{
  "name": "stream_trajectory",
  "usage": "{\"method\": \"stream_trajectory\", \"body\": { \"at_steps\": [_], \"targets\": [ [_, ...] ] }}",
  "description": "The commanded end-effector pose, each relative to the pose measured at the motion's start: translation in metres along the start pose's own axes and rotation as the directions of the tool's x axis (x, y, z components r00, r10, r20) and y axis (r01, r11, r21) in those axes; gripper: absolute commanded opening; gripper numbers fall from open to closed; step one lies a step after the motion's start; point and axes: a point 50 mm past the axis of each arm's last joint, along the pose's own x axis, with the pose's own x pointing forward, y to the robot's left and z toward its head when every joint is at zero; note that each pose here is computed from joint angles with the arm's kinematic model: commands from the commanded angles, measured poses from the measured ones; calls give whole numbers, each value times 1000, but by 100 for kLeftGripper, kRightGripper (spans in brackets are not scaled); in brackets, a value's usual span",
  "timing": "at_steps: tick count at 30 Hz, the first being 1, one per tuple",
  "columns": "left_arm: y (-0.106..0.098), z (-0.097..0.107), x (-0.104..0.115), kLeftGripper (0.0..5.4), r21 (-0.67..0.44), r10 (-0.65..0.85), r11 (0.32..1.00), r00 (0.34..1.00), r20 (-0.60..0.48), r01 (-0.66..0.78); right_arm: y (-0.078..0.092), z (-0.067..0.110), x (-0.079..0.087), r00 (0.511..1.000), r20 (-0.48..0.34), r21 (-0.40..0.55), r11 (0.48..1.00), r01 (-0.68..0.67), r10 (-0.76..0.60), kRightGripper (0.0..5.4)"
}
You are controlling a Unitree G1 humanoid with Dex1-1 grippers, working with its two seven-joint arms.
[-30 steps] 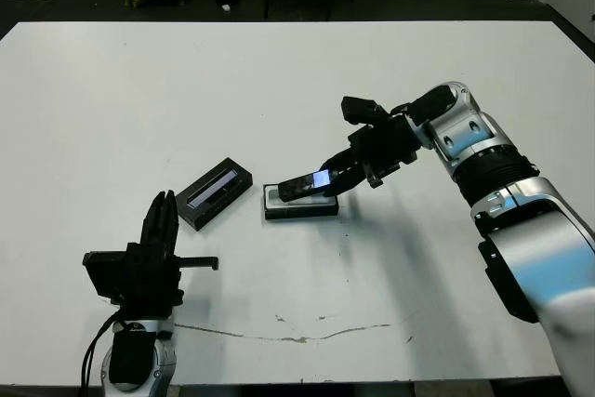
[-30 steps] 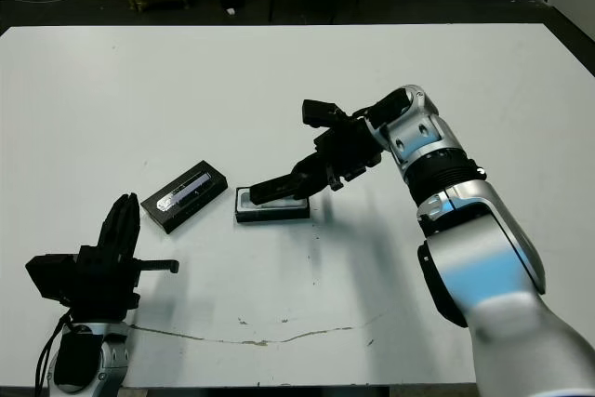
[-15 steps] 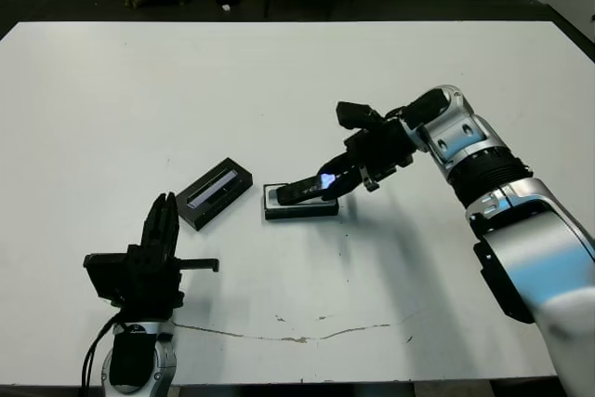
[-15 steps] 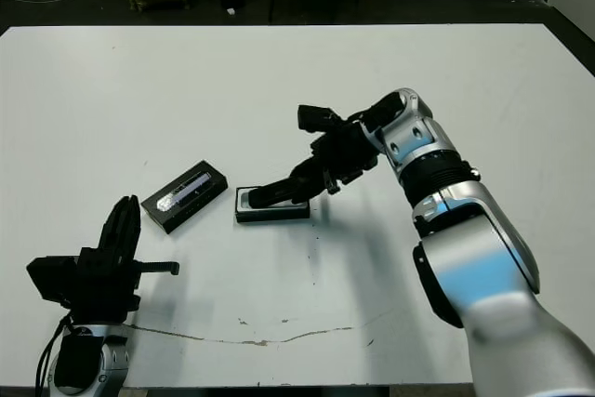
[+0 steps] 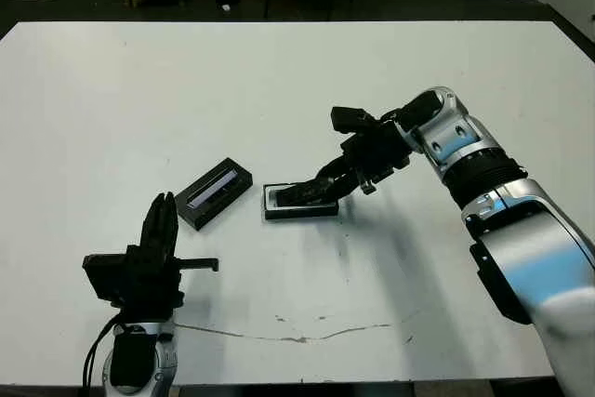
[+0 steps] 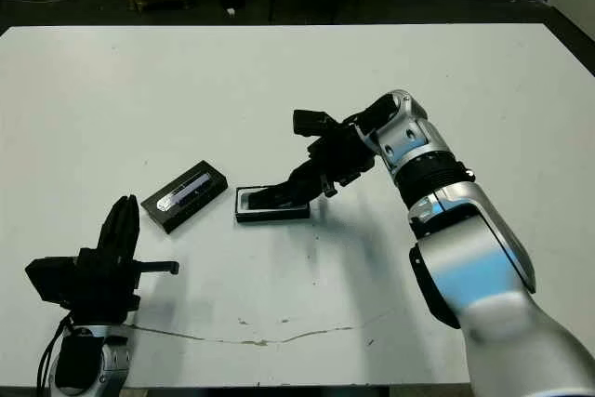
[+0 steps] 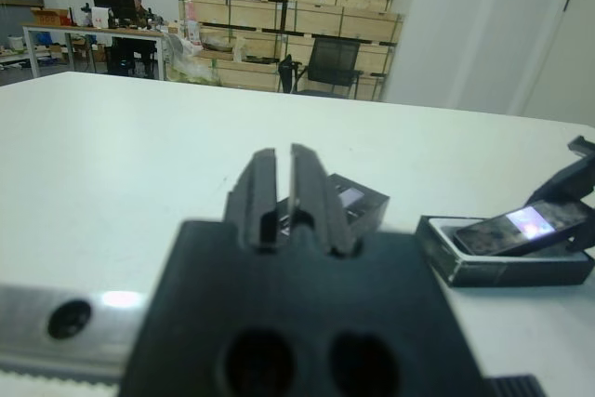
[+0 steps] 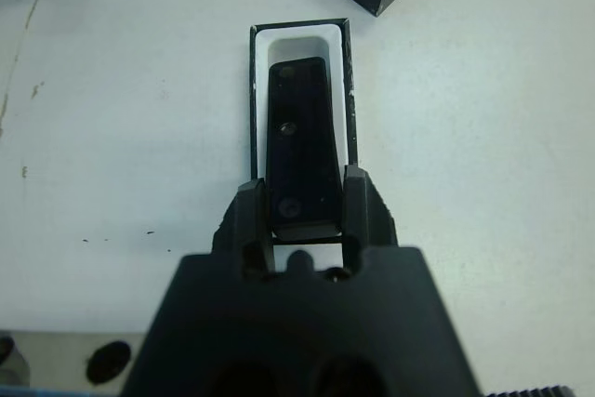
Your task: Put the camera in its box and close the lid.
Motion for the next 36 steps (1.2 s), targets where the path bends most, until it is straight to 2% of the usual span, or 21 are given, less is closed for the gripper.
{"method": "stream_trajectory", "body": {
  "at_steps": [1, 7, 22, 28, 33, 36],
  "targets": [
    [0, -5, -4, 0, -3, 7, 1000, 999, -42, -8, 0, 1, 8, 1000, -25, 39, 999, -13, 14, 34],
    [0, -5, -5, 0, -8, 6, 1000, 999, -44, -6, 1, 4, 16, 1000, -5, 88, 996, -11, 11, 34],
    [-1, -6, -6, 0, -10, 19, 1000, 999, -50, -19, 2, 9, 26, 1000, -5, 68, 998, -7, 8, 33],
    [-1, -6, -6, 0, -11, 17, 1000, 998, -59, -18, 3, 11, 25, 1000, -30, 12, 1000, -4, 4, 33],
    [-1, -7, -6, 0, -18, 16, 1000, 999, -50, -17, 3, 14, 21, 998, -59, -121, 992, 27, -35, 138],
    [0, -7, -6, 0, -17, 12, 1000, 999, -50, -13, 3, 13, 19, 998, 2, -124, 991, 56, -56, 204]
  ]
}}
